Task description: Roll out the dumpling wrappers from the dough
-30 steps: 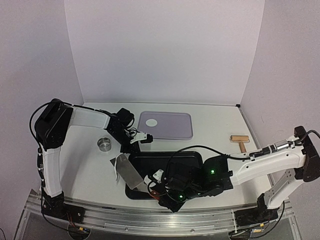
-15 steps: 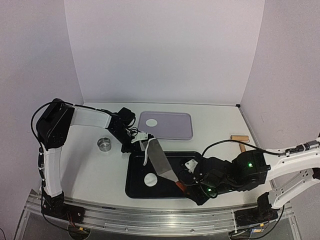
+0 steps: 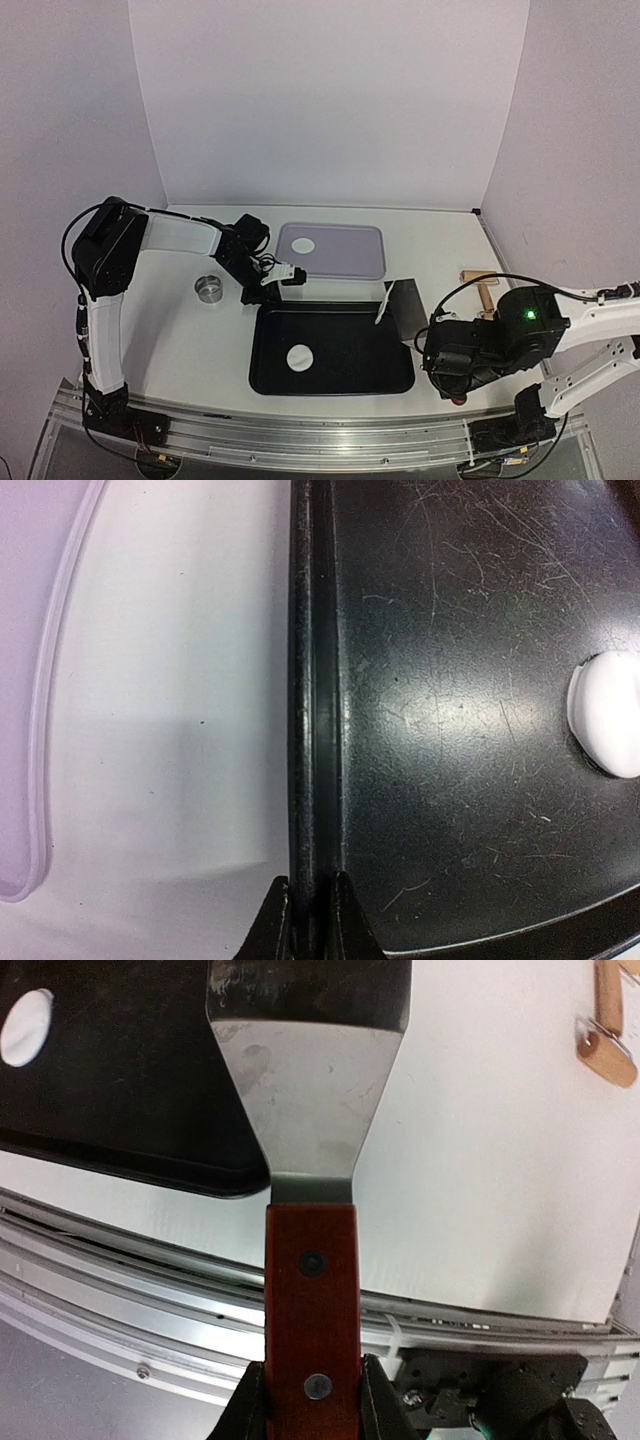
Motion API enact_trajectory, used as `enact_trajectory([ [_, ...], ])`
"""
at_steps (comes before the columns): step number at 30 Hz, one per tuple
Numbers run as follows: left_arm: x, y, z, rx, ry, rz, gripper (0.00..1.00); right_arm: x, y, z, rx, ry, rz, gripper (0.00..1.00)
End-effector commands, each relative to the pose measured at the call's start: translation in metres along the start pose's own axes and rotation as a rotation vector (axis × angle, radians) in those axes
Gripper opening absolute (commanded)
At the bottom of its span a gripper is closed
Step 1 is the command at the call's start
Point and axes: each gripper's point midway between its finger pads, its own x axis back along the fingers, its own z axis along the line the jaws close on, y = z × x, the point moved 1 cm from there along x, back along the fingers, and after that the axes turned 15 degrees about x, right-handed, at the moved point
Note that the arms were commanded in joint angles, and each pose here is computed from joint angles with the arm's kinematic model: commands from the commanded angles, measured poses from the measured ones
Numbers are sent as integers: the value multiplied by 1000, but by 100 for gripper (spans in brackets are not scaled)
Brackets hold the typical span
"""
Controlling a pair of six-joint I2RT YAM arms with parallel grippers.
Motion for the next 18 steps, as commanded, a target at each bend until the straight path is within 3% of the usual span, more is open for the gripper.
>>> enact_trajectory([
  [1, 15, 16, 28, -104, 127, -31, 0, 25, -13, -29, -114, -106, 76, 0],
  [7, 15, 20, 29, -100, 124, -41, 0, 27, -23, -20, -38, -143, 216, 0],
  [13, 17, 22, 28, -102, 121, -47, 0, 23, -35, -23, -71, -159, 291, 0],
  [18, 18, 24, 28, -94, 117, -52, 0, 22, -24, -3, 61, -157, 378, 0],
])
